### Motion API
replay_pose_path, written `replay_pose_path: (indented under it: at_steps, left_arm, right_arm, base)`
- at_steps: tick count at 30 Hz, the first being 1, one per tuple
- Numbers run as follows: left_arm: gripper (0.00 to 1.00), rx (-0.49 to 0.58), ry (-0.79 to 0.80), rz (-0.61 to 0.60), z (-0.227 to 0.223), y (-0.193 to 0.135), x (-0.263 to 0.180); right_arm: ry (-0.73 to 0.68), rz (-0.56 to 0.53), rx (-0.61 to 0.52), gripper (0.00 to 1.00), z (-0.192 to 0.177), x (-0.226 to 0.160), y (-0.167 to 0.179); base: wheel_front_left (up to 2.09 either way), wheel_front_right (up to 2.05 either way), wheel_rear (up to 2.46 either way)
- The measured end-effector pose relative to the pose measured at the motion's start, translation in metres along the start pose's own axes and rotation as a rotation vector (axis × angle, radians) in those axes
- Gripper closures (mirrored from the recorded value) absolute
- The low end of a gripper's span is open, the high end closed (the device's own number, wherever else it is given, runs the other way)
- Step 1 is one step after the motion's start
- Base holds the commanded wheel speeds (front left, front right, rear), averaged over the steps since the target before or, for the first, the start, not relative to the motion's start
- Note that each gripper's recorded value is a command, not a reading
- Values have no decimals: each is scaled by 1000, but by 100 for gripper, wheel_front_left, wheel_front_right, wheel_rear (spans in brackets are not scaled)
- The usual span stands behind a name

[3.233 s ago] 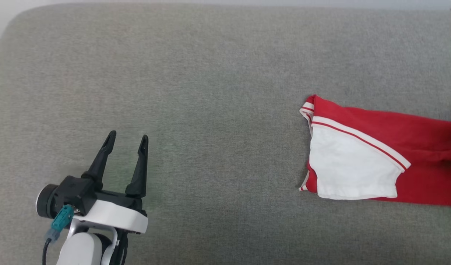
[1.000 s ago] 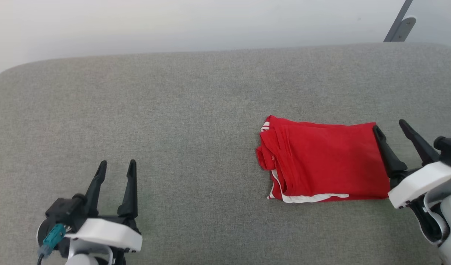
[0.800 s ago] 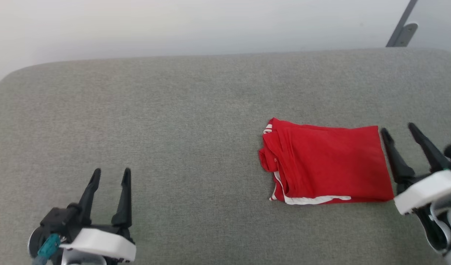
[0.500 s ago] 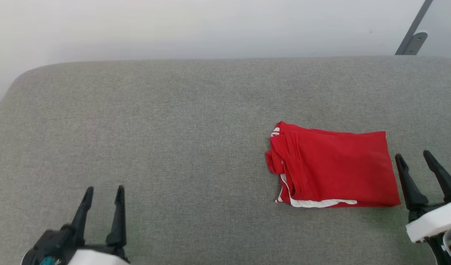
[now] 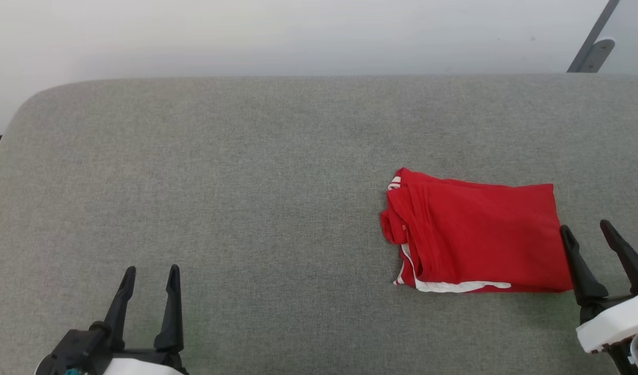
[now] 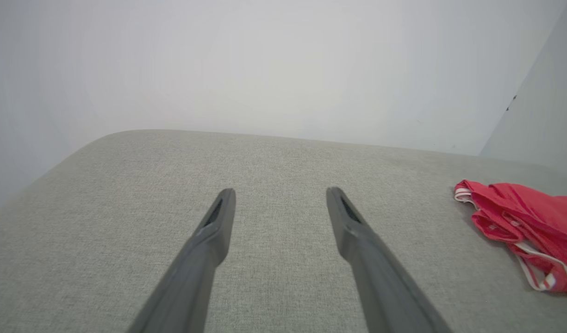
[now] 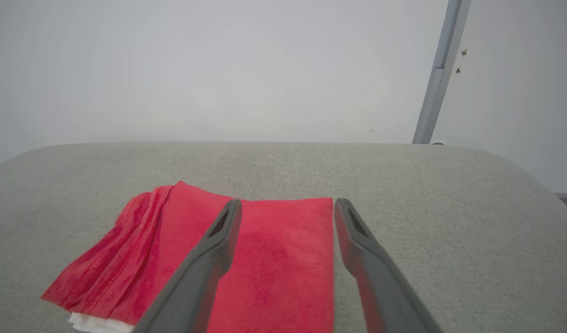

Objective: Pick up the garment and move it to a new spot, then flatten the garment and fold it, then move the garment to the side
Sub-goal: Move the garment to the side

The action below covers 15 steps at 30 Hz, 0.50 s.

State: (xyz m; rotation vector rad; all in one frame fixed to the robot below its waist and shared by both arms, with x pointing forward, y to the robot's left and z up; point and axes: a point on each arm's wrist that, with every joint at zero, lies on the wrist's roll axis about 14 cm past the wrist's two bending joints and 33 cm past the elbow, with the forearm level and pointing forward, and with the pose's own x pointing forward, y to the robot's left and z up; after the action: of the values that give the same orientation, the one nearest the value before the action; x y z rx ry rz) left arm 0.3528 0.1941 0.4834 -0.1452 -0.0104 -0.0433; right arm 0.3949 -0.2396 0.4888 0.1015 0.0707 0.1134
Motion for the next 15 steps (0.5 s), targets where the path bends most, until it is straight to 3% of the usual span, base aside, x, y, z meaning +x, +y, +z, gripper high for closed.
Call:
replay_pose_path:
  at_steps: [7,15]
  left_arm:
    - [0,-6,-10,-28,1,-9,15]
    - [0,-8,-3,-83,-5,-24,43]
  right_arm:
    - [115,15,-63,0,-4,17,-8]
    - [398,53,-176,0,-19,41,-24]
  base:
    - [0,0,0]
    - [0,0,0]
